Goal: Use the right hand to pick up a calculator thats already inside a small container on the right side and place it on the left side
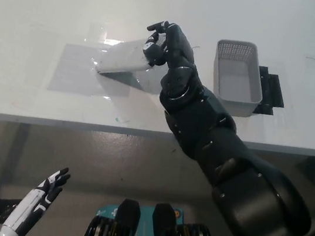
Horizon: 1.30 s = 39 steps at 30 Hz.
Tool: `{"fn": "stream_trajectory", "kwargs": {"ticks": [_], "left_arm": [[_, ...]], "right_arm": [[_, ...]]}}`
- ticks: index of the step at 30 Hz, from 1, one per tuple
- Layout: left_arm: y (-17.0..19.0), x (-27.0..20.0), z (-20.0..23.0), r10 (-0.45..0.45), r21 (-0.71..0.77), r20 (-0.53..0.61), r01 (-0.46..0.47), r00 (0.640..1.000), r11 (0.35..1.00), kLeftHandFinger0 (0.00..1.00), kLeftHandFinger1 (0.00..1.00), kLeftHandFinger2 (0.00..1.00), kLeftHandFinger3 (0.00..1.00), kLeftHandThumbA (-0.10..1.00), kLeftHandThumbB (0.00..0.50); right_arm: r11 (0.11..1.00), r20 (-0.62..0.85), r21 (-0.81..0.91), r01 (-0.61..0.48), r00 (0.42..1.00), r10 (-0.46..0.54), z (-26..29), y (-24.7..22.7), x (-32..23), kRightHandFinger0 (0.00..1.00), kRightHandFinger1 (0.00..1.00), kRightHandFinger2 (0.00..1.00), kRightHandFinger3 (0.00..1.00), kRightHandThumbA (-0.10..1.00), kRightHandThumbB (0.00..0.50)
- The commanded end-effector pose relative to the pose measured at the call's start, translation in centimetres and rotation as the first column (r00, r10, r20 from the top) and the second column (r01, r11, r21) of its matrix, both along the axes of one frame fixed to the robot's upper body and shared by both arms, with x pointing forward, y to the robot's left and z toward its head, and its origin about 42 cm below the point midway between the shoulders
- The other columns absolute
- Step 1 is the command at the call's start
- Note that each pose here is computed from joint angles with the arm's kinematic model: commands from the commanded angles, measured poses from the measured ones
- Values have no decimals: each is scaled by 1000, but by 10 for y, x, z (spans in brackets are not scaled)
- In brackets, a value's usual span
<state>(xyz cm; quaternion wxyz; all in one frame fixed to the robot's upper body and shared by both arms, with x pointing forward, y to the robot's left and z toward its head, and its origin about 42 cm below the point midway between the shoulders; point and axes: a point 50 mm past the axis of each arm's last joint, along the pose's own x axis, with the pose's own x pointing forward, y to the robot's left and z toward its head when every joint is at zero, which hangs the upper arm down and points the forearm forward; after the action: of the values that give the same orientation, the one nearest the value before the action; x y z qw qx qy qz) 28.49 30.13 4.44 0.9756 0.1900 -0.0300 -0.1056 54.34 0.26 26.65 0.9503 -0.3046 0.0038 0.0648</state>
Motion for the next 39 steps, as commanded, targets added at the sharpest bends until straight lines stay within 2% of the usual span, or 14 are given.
{"fn": "stream_trajectory", "kwargs": {"ticks": [1, 2, 6, 8, 11, 16, 21, 22, 28, 29, 30, 33, 35, 39], "left_arm": [[5, 10, 18, -52, 49, 68, 49, 996, 998, 1000, 1000, 1000, 1000, 1000, 500], [5, 10, 18, -54, 50, 62, 51, 997, 997, 1000, 1000, 1000, 1000, 1000, 500], [5, 9, 18, -55, 53, 62, 52, 997, 997, 1000, 1000, 1000, 1000, 1000, 500], [5, 9, 18, -58, 53, 63, 55, 996, 997, 1000, 1000, 1000, 1000, 1000, 500], [5, 9, 18, -60, 49, 62, 57, 996, 997, 1000, 1000, 1000, 1000, 1000, 500], [5, 11, 17, -60, 46, 61, 57, 996, 997, 1000, 1000, 1000, 1000, 1000, 500], [5, 8, 16, -54, 50, 62, 51, 997, 997, 1000, 1000, 1000, 1000, 1000, 500], [6, 9, 15, -54, 43, 61, 51, 997, 998, 1000, 1000, 1000, 1000, 1000, 500], [5, 10, 12, -52, 44, 55, 50, 997, 998, 1000, 1000, 1000, 1000, 1000, 500], [5, 9, 11, -52, 46, 55, 49, 997, 998, 1000, 1000, 1000, 1000, 1000, 500], [4, 8, 11, -51, 46, 54, 49, 997, 998, 1000, 1000, 1000, 1000, 1000, 500], [3, 5, 8, -42, 34, 48, 41, 998, 999, 1000, 1000, 1000, 1000, 1000, 500], [3, 2, 5, -39, 28, 40, 38, 998, 999, 1000, 1000, 1000, 1000, 1000, 500], [5, -2, 3, -38, 24, 28, 37, 999, 999, 1000, 1000, 1000, 1000, 1000, 500]], "right_arm": [[962, -8, -253, -105, 994, 107, 39, 3, 12, 792, 1000, 1000, 1000, 461, 229], [953, -65, -271, -133, 991, 120, 38, 0, 14, 1000, 1000, 1000, 1000, 553, 312], [946, -85, -297, -127, 991, 107, 38, -7, 16, 1000, 1000, 1000, 1000, 653, 392], [917, -89, -378, -124, 991, 97, 43, -18, 21, 1000, 1000, 1000, 1000, 882, 452], [901, -96, -416, -127, 991, 95, 55, -30, 28, 1000, 1000, 1000, 1000, 987, 479], [929, -75, -353, -107, 994, 85, 93, -48, 40, 1000, 1000, 1000, 1000, 1000, 488], [969, 166, -232, -85, 978, 126, 169, -62, 47, 1000, 1000, 1000, 1000, 1000, 437], [989, 315, -113, -100, 940, 131, 209, -71, 42, 1000, 1000, 1000, 1000, 1000, 389], [968, 704, 99, -229, 704, 95, 347, -122, -27, 1000, 1000, 1000, 1000, 1000, 398], [959, 736, 121, -257, 672, 87, 360, -129, -39, 1000, 1000, 1000, 1000, 1000, 480], [955, 786, 113, -273, 612, 82, 375, -139, -58, 1000, 1000, 1000, 1000, 1000, 389], [940, 899, 94, -328, 434, 61, 397, -169, -118, 1000, 1000, 1000, 1000, 1000, 311], [941, 939, 66, -332, 339, 54, 393, -188, -149, 1000, 1000, 1000, 1000, 1000, 380], [932, 985, 49, -358, 174, 15, 355, -233, -225, 1000, 1000, 1000, 1000, 1000, 355]]}}
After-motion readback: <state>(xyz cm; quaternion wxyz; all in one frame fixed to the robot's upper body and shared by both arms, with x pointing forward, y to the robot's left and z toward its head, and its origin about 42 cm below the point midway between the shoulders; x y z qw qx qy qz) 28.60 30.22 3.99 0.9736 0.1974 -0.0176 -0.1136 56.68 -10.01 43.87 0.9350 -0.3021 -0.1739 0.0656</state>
